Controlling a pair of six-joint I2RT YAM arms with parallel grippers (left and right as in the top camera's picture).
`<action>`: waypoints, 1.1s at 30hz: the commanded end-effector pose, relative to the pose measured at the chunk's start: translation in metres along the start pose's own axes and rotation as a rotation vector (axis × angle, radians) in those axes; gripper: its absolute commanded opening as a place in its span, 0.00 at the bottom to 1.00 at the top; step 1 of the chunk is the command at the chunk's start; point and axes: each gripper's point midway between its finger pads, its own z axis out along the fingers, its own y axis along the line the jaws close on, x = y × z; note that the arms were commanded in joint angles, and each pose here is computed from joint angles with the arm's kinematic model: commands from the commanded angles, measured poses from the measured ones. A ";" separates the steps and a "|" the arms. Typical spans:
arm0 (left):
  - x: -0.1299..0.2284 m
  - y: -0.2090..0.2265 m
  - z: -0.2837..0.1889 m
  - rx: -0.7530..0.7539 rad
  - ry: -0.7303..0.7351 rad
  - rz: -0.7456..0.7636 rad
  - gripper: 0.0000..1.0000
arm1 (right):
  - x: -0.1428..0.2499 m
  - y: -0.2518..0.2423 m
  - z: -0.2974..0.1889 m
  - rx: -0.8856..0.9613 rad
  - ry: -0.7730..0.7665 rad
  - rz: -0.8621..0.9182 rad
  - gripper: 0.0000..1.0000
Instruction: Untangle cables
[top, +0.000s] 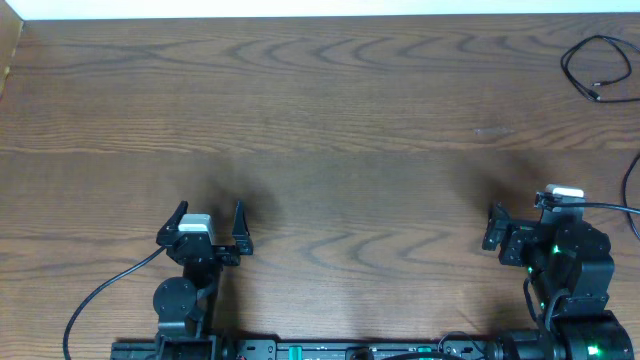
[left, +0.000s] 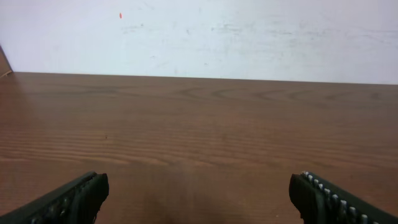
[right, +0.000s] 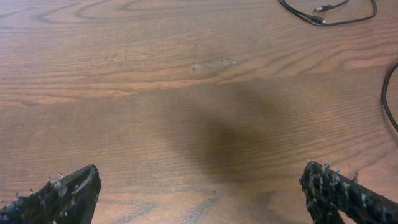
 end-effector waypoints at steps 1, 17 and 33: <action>0.016 -0.001 0.002 0.012 0.039 -0.016 0.98 | 0.003 -0.002 -0.001 0.005 0.008 -0.005 0.99; 0.016 -0.001 0.002 0.012 0.039 -0.016 0.98 | 0.015 -0.007 -0.019 0.006 -0.055 -0.039 0.99; 0.016 -0.001 0.002 0.012 0.038 -0.016 0.98 | 0.023 -0.001 0.006 -0.069 -0.329 -0.010 0.99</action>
